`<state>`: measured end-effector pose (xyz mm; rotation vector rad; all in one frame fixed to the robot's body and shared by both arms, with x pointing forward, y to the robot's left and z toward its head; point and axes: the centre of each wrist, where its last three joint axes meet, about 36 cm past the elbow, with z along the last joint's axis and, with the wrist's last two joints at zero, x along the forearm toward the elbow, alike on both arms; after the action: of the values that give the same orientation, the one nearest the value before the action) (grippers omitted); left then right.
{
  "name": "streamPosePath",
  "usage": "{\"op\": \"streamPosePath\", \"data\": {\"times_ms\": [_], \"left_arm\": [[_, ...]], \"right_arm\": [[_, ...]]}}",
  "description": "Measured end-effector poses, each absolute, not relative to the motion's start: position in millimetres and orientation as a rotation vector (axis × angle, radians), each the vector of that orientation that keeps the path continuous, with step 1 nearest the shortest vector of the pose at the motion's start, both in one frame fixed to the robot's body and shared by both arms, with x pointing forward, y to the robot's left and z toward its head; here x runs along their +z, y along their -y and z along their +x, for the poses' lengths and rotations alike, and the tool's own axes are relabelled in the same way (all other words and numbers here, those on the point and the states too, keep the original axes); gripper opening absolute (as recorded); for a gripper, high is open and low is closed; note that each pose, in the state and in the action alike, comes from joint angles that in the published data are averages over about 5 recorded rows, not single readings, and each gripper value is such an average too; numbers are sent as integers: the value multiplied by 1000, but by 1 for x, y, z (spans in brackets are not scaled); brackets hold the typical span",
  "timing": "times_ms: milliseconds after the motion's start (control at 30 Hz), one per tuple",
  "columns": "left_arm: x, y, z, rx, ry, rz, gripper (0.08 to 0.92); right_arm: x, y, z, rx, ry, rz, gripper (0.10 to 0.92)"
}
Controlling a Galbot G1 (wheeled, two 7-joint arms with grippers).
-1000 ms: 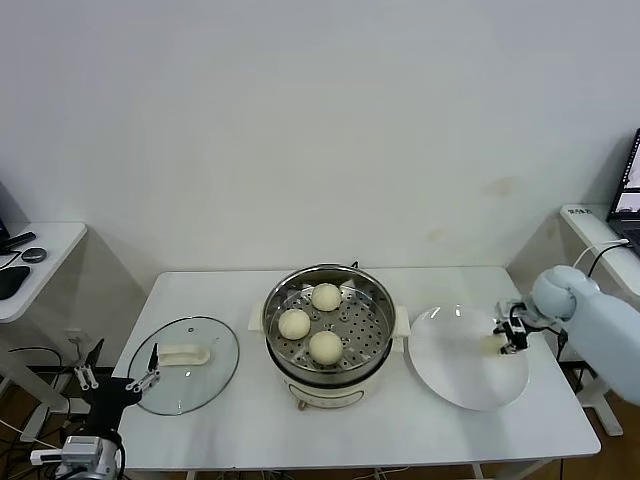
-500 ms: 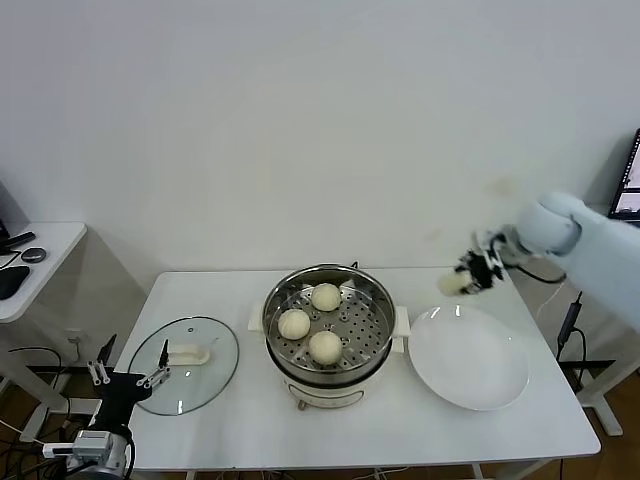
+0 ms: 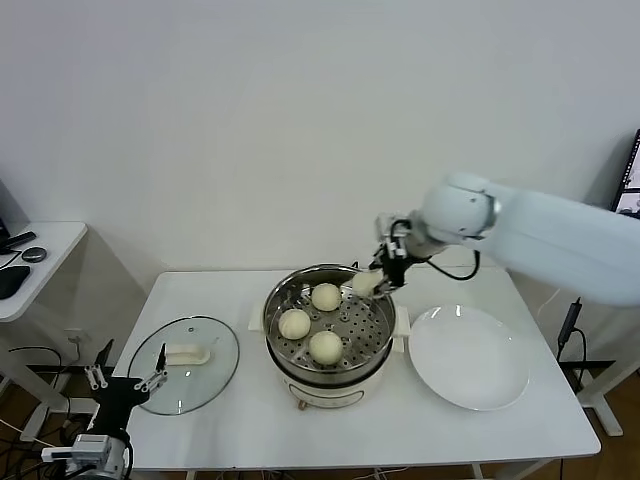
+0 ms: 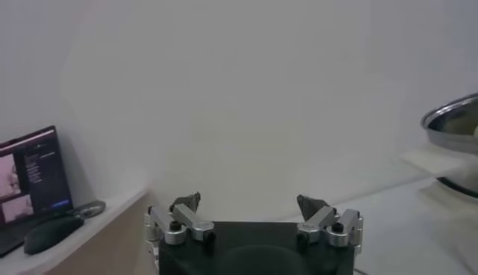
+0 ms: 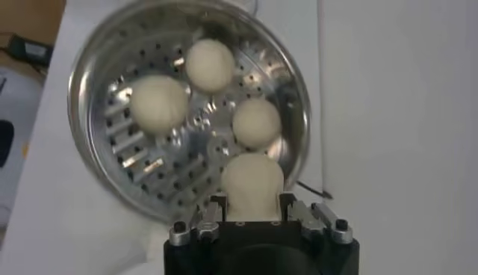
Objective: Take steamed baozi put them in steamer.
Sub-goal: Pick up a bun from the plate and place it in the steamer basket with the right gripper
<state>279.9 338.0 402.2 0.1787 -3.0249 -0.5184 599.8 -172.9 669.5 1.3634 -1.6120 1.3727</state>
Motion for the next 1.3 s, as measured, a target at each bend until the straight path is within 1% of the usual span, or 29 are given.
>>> {"op": "streamPosePath", "data": {"times_ms": [500, 733, 800, 933, 1167, 1300], "left_arm": [[401, -341, 280, -504, 3024, 197, 823], [400, -342, 281, -505, 3023, 200, 823], [400, -343, 281, -506, 3023, 201, 823], [401, -345, 281, -510, 3022, 204, 823], [401, -345, 282, -511, 3025, 206, 823], [401, -343, 283, -504, 3029, 201, 823]], "right_arm": [[600, 144, 602, 1337, 1541, 1298, 441], [585, 138, 606, 1338, 1545, 1278, 442], [584, 137, 606, 1338, 1550, 1272, 456], [585, 138, 607, 1331, 1562, 1262, 545], [597, 143, 604, 1296, 1606, 1274, 750], [609, 150, 597, 1276, 1644, 1287, 814]]}}
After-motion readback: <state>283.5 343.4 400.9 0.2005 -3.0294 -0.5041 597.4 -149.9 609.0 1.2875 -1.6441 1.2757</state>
